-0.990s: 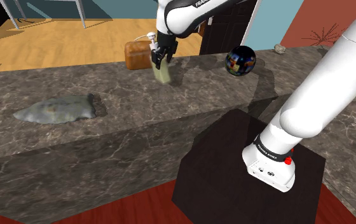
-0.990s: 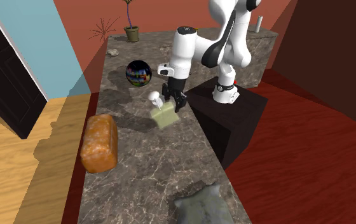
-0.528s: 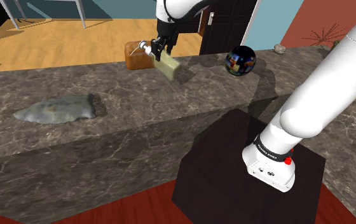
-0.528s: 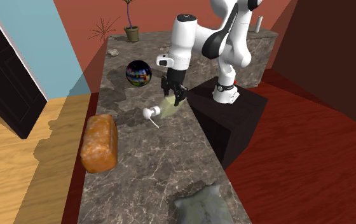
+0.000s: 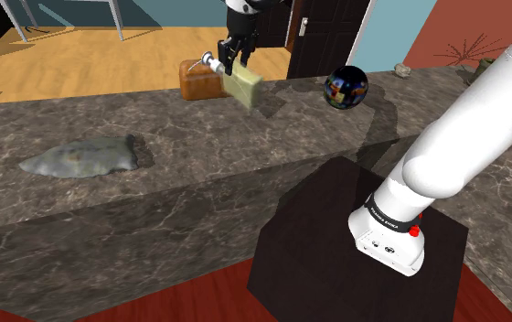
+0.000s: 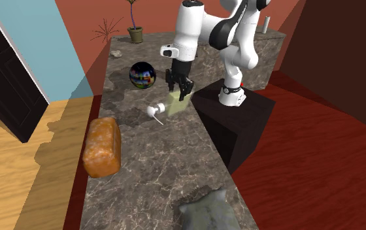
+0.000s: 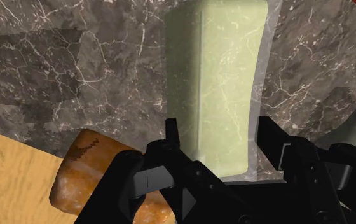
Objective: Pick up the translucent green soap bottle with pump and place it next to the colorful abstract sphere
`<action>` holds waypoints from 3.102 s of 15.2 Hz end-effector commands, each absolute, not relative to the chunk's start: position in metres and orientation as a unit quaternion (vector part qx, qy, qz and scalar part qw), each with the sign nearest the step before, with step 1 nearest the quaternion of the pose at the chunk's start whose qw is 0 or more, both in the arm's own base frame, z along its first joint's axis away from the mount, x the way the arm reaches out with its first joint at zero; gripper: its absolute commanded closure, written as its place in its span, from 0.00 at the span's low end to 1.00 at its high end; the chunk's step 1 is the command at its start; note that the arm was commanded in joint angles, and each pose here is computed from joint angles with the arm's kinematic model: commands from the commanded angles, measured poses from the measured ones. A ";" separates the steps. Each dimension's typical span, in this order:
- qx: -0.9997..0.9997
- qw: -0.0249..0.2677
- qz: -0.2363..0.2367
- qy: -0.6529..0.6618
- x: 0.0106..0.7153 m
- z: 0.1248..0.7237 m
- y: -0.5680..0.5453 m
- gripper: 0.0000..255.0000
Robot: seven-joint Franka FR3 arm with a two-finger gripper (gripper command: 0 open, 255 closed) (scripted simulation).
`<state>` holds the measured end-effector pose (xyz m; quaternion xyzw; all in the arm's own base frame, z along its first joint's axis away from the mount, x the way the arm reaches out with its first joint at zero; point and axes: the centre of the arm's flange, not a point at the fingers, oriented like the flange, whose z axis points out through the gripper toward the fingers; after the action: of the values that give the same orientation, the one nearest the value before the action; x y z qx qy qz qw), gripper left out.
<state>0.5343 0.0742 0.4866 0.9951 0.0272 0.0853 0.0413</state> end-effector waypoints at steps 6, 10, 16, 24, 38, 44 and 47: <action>0.995 0.041 0.085 0.027 0.535 0.523 0.076 1.00; 0.995 0.041 0.085 0.027 0.535 0.544 0.076 1.00; 0.995 0.041 0.085 0.027 0.535 0.576 0.076 1.00; 0.995 0.041 0.085 0.027 0.535 0.618 0.076 1.00; 0.995 0.041 0.085 0.027 0.512 0.620 -0.094 1.00; 0.995 0.041 0.085 0.027 0.501 0.621 -0.173 1.00; 0.995 0.041 0.085 0.027 0.496 0.621 -0.212 1.00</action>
<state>0.4989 -0.1986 0.6203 0.9952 0.0265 0.0850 0.0412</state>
